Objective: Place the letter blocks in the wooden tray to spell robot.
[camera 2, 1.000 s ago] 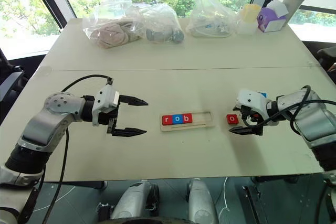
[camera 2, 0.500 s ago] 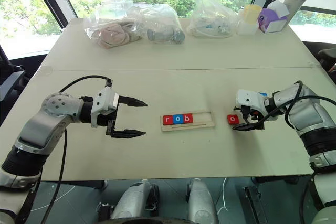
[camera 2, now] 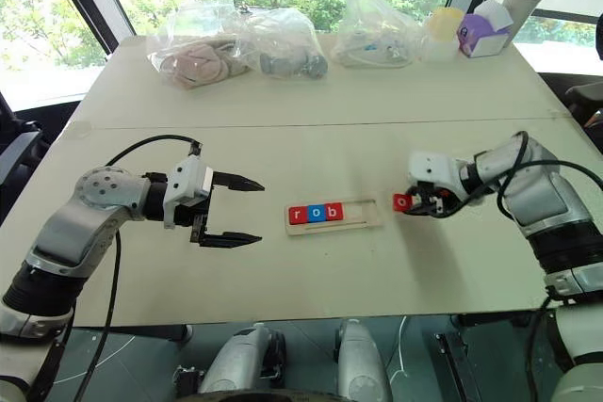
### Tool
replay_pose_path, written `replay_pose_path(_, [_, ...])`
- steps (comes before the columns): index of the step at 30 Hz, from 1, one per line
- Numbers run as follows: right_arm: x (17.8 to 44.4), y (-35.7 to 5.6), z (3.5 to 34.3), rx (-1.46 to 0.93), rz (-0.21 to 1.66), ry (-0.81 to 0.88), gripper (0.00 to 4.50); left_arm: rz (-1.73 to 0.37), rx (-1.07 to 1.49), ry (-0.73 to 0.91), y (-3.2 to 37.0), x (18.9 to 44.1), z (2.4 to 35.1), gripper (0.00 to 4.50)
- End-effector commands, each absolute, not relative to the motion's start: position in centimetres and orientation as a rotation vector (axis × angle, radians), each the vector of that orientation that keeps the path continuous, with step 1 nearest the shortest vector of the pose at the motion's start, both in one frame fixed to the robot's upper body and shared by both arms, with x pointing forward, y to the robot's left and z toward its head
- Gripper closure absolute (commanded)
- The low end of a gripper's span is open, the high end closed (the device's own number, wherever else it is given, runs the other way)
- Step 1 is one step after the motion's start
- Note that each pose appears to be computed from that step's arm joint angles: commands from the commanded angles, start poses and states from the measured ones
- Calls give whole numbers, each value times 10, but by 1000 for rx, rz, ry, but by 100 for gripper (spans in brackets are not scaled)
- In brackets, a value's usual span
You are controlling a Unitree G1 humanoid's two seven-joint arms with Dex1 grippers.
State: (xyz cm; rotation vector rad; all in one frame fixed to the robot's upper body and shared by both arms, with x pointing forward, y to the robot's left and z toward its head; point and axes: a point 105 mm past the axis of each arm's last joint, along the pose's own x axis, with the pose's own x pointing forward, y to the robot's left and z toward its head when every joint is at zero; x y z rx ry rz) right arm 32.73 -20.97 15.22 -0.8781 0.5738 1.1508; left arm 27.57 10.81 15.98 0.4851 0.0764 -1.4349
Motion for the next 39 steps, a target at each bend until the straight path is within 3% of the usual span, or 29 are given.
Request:
replay_pose_path(1, [323, -187, 166, -876, 1214, 507, 337, -1427, 510, 34, 106, 276, 169, 0])
replay_pose_path(13, [324, -161, 142, -948, 1312, 535, 337, -1394, 500, 32, 108, 273, 169, 0])
replay_pose_path(39, [335, -153, 137, -968, 1298, 515, 337, -1375, 498, 37, 110, 269, 168, 0])
